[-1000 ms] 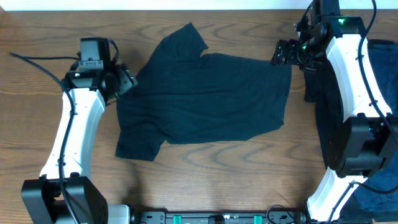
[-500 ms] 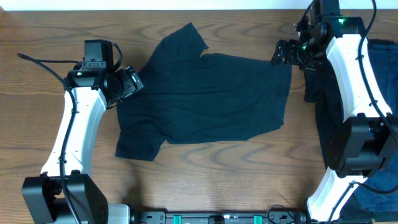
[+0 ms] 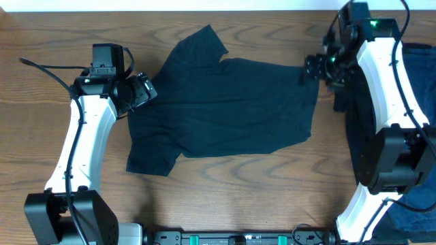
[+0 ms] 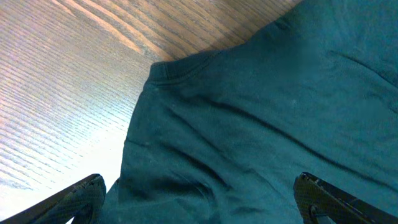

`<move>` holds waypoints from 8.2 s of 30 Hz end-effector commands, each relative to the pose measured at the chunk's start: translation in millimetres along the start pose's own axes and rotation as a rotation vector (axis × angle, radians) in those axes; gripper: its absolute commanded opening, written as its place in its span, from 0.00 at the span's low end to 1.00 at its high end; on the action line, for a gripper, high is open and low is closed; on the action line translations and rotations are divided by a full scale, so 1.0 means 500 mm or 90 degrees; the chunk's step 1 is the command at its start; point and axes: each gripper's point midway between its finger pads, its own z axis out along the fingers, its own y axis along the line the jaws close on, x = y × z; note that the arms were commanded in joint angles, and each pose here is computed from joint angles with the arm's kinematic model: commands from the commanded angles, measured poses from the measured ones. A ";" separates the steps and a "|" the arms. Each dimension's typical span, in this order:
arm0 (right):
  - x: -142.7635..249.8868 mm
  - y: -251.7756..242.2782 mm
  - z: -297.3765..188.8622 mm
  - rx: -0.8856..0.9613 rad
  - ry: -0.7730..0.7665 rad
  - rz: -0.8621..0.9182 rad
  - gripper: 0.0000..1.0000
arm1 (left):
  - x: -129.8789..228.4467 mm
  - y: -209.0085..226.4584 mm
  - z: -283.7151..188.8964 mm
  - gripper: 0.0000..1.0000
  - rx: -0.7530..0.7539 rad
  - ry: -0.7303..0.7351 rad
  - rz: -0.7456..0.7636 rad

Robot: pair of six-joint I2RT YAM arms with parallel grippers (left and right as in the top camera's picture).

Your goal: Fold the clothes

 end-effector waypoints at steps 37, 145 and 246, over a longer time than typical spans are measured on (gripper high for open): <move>0.264 0.010 0.354 0.025 0.191 0.266 0.31 | 0.002 0.001 0.003 0.98 -0.001 0.006 0.003; 0.192 -0.032 0.200 0.146 0.086 0.182 0.01 | 0.002 0.001 0.003 0.98 -0.001 0.006 0.003; 0.136 0.040 0.174 -0.050 0.055 0.073 0.17 | 0.002 0.001 0.003 0.98 -0.001 0.006 0.003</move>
